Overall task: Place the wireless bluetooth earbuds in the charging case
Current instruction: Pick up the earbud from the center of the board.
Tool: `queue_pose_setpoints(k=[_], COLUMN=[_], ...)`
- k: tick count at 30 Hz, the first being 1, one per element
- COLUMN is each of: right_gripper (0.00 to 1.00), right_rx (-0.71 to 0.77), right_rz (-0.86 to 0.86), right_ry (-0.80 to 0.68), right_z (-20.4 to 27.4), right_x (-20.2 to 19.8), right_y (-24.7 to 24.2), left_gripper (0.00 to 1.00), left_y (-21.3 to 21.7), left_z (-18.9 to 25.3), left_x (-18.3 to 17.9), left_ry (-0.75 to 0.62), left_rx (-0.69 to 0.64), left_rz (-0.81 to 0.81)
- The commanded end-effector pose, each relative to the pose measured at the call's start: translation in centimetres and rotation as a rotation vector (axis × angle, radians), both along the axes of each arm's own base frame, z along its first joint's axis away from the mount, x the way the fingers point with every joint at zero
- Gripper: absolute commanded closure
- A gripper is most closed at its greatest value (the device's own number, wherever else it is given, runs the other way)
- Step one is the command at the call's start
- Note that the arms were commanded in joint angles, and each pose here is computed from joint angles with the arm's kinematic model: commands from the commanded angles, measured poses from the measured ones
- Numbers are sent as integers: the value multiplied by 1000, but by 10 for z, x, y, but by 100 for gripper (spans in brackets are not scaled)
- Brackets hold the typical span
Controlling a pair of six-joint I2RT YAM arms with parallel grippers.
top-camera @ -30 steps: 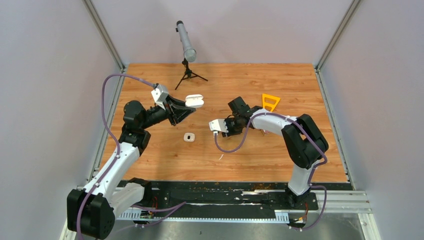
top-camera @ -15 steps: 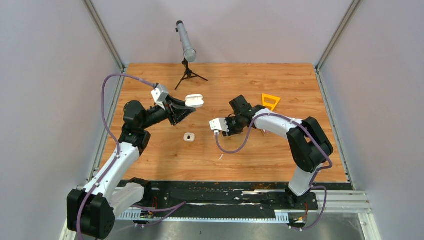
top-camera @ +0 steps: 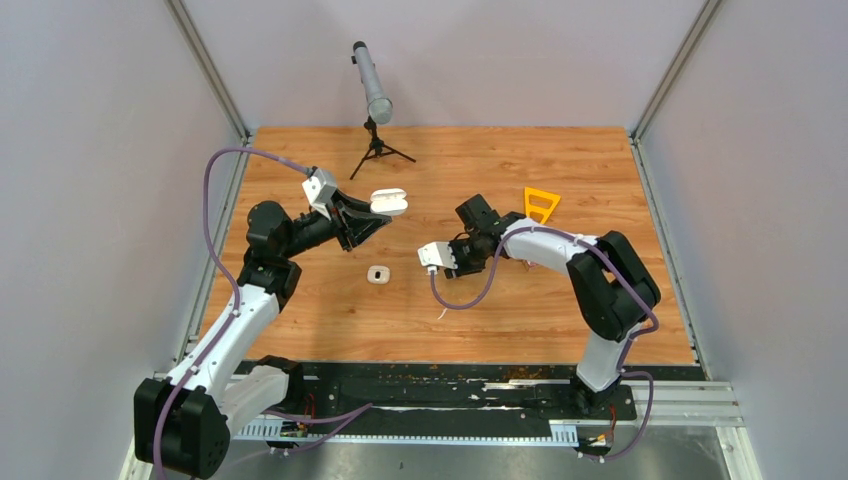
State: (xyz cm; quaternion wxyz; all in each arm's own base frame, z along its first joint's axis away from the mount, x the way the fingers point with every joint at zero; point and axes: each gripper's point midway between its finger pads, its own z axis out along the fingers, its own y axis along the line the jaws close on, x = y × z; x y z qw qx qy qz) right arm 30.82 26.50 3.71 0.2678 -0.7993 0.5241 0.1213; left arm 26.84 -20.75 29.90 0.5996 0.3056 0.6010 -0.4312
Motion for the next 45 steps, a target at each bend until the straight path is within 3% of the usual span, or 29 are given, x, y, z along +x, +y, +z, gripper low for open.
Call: queue_pose_setpoints(k=[1,24,28,37,45], right_gripper=[68,68,72,99,100], right_rx=[8,-10,-1,8,84], right_rz=[30,4,-17,-38,-91], right_ry=[-28,-67,-93,-84,9], right_z=[-1,-7,-3,7,61], right_x=[7,24,33,34,14], right_y=[9,11,14,15,12], left_gripper=[100,100,100,100,100], left_y=[2,3,3,3,2], left_z=[7,4,4,3,0], left_x=[2,3,4,5,6], left_ry=[-33,-26,-24,-22,-25], left_rx=[-6,-4,-3,-4,2], left_rz=[11,17,17,19,11])
